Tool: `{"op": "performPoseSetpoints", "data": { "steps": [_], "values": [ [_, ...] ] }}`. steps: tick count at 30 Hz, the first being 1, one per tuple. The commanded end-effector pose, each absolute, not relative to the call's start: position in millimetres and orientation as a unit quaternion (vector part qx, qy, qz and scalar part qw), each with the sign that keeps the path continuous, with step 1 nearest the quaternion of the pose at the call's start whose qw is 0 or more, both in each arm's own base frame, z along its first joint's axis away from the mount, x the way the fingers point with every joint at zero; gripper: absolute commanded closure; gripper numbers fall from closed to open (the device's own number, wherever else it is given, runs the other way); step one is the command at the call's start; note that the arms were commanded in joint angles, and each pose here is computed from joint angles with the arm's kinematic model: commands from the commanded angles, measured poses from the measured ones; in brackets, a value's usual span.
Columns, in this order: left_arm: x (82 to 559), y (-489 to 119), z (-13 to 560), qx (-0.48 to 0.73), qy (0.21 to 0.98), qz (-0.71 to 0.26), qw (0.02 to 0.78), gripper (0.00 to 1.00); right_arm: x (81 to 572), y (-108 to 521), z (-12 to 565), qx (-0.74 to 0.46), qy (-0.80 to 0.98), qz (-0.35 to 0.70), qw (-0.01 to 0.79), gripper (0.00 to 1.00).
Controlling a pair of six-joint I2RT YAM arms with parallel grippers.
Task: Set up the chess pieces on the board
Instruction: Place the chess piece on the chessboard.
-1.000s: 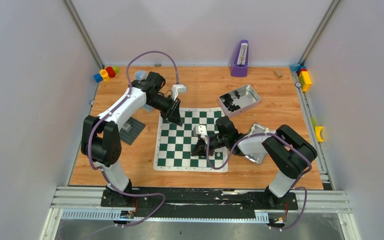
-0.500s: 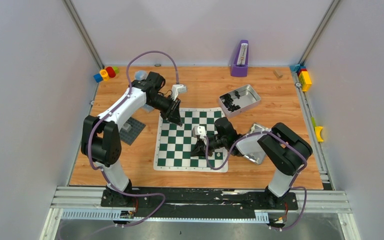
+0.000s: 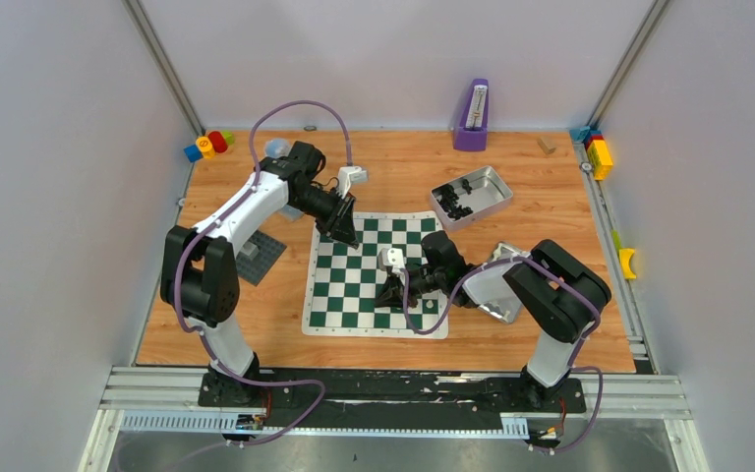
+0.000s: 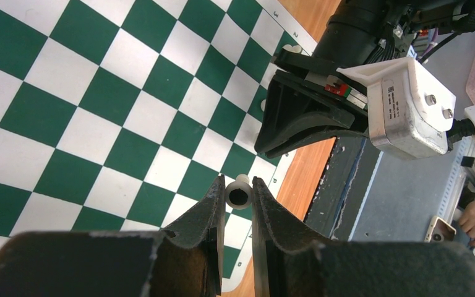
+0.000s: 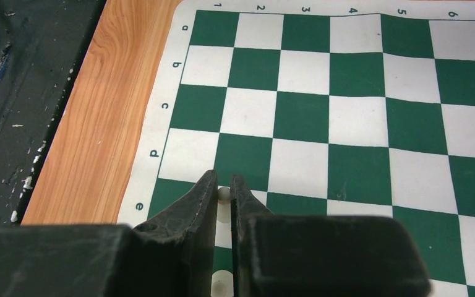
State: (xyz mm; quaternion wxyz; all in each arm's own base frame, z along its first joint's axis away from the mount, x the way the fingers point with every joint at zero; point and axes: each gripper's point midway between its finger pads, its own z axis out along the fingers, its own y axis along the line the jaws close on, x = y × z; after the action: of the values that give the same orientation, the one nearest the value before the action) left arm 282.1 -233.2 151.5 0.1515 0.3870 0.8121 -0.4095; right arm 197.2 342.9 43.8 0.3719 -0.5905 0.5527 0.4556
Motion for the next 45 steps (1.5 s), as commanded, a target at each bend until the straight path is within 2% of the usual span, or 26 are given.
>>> {"op": "performPoseSetpoints", "data": {
  "steps": [1, 11, 24, 34, 40, 45],
  "values": [
    [287, -239, 158, 0.398, 0.799, -0.419, 0.165, 0.96, 201, 349, 48, -0.6, 0.533, 0.453, 0.388, 0.95],
    [286, -239, 159, 0.398, 0.799, -0.418, 0.166, 0.96, 200, 348, 44, -0.6, 0.538, 0.453, 0.38, 0.87],
    [285, -238, 159, 0.398, 0.799, -0.419, 0.164, 0.96, 204, 346, 54, -0.604, 0.538, 0.445, 0.385, 0.64],
    [279, -247, 177, 0.391, 0.782, -0.454, 0.174, 0.96, 241, 334, 140, -0.582, 0.549, 0.419, 0.43, 0.59],
    [272, -264, 204, 0.349, 0.754, -0.535, 0.153, 1.0, 259, 315, 188, -0.529, 0.586, 0.43, 0.438, 0.59],
    [276, -279, 227, 0.315, 0.724, -0.599, 0.134, 1.0, 267, 309, 203, -0.519, 0.593, 0.415, 0.455, 0.59]
  ]
}}
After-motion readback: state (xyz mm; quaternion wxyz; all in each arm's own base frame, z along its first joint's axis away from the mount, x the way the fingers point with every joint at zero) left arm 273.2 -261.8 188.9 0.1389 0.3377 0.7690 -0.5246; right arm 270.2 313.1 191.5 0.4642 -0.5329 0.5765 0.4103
